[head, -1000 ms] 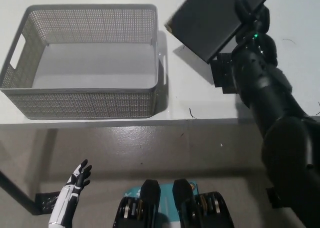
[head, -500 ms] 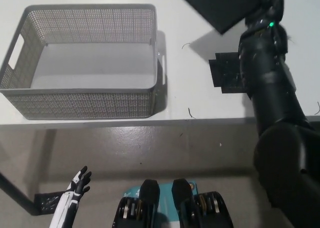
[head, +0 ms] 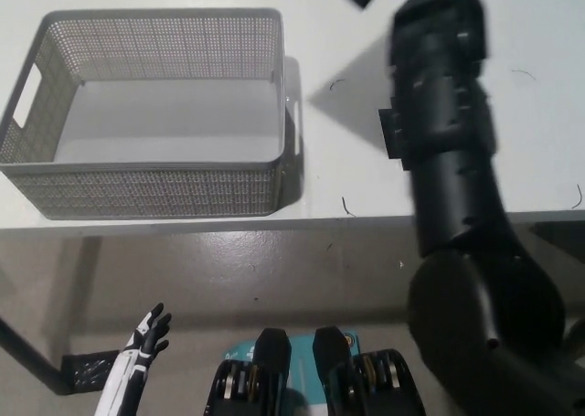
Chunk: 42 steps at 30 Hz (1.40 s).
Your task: A notebook is kept standing on the table on the right hand side and a container is kept on the left hand side and the robot uses its right hand to grab the notebook and places it in the container
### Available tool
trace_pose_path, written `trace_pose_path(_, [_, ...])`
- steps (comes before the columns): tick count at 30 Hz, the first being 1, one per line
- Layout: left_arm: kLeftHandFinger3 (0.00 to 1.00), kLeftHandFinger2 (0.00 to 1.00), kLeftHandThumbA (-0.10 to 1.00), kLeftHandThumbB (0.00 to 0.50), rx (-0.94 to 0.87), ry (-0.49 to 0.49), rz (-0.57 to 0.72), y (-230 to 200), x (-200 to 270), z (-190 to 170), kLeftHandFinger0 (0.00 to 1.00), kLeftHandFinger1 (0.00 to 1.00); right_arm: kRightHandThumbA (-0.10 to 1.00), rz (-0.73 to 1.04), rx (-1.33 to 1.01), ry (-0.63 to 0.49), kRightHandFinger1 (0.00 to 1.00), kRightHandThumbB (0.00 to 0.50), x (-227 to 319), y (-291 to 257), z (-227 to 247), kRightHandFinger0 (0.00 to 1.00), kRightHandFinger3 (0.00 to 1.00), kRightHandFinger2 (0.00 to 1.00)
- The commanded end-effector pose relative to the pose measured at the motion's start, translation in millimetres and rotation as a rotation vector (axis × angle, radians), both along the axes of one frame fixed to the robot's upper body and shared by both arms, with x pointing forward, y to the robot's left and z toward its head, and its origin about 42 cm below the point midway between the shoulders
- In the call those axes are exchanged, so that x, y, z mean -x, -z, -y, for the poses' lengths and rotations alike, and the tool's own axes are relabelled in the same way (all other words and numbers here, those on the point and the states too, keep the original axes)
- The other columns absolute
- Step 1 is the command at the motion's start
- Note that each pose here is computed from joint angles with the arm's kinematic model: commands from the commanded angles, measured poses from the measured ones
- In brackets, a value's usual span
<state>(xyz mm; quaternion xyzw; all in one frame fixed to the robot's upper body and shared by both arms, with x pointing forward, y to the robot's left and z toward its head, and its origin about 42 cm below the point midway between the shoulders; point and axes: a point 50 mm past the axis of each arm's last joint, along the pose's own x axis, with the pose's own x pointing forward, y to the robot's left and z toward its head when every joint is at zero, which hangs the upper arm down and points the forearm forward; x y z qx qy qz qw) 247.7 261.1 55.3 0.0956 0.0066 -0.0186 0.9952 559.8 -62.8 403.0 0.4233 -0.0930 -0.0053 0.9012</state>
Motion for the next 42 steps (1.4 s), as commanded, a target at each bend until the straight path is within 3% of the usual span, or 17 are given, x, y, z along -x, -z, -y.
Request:
trace_pose_path(1, [1.00,1.00,1.00,0.160,0.014,0.030,0.050,-7,-2,0,1.00,1.00,-0.10,0.114,0.129,-0.024,0.25,0.065,7,-46,-44,0.00,0.76,0.72])
trace_pose_path(8, [1.00,1.00,1.00,0.195,0.005,0.042,0.048,-10,-4,3,1.00,1.00,-0.10,0.093,0.301,-0.094,0.36,0.083,15,-29,-100,0.00,0.78,0.84])
trace_pose_path(10, [1.00,1.00,1.00,0.213,0.000,0.049,0.050,-11,-4,4,1.00,1.00,-0.10,0.086,0.354,-0.084,0.36,0.106,18,-26,-110,0.00,0.78,0.81])
trace_pose_path(13, [1.00,1.00,1.00,0.215,-0.002,0.066,0.056,-10,-5,6,1.00,1.00,-0.10,0.075,0.479,-0.069,0.23,0.140,24,-24,-126,0.00,0.74,0.67])
trace_pose_path(14, [1.00,1.00,1.00,0.215,0.000,0.071,0.051,-11,-4,6,1.00,1.00,-0.05,0.073,0.502,-0.068,0.24,0.178,25,-24,-129,0.00,0.79,0.68])
trace_pose_path(15, [1.00,1.00,1.00,0.206,0.000,0.078,0.048,-11,-5,7,1.00,1.00,0.19,0.090,0.522,-0.088,0.48,0.252,26,-24,-132,0.21,1.00,0.93])
trace_pose_path(16, [1.00,1.00,1.00,0.197,0.001,0.082,0.047,-12,-5,7,1.00,1.00,0.34,0.134,0.515,-0.146,0.72,0.282,27,-25,-134,0.39,1.00,1.00])
trace_pose_path(17, [1.00,1.00,1.00,0.195,0.000,0.086,0.047,-13,-5,7,1.00,1.00,0.42,0.142,0.514,-0.156,0.64,0.302,26,-24,-133,0.34,1.00,1.00])
trace_pose_path(18, [1.00,1.00,1.00,0.191,-0.001,0.088,0.045,-14,-7,8,1.00,1.00,0.55,0.198,0.463,-0.265,1.00,0.391,26,-26,-134,0.81,1.00,1.00])
trace_pose_path(19, [1.00,1.00,1.00,0.198,-0.003,0.087,0.044,-14,-7,8,1.00,1.00,0.63,0.238,0.484,-0.310,1.00,0.414,25,-26,-132,1.00,1.00,1.00])
trace_pose_path(20, [1.00,1.00,1.00,0.205,-0.001,0.092,0.044,-14,-8,8,1.00,1.00,0.72,0.263,0.525,-0.337,1.00,0.484,24,-28,-130,1.00,1.00,1.00])
trace_pose_path(21, [1.00,1.00,1.00,0.205,-0.001,0.094,0.045,-14,-9,8,1.00,1.00,0.75,0.286,0.557,-0.344,1.00,0.499,22,-29,-127,1.00,1.00,1.00])
trace_pose_path(27, [1.00,1.00,1.00,0.150,0.023,0.106,0.023,-15,-6,13,1.00,1.00,0.91,0.339,0.604,-0.332,1.00,0.500,18,-35,-117,1.00,1.00,1.00])
trace_pose_path(31, [1.00,1.00,1.00,0.115,0.024,0.110,0.024,-15,-4,13,1.00,1.00,0.94,0.377,0.605,-0.323,1.00,0.500,16,-44,-108,1.00,1.00,1.00])
trace_pose_path(35, [1.00,1.00,1.00,0.136,0.004,0.105,0.021,-13,-3,13,1.00,1.00,0.97,0.424,0.597,-0.301,1.00,0.500,14,-58,-96,1.00,1.00,1.00])
trace_pose_path(39, [1.00,1.00,1.00,0.146,0.002,0.105,0.013,-13,-4,13,1.00,1.00,0.88,0.513,0.539,-0.256,1.00,0.500,19,-85,-66,1.00,1.00,1.00])
trace_pose_path(42, [1.00,1.00,1.00,0.142,-0.008,0.106,0.016,-13,-4,11,1.00,1.00,0.87,0.627,0.532,-0.175,1.00,0.500,37,-111,-24,1.00,1.00,1.00])
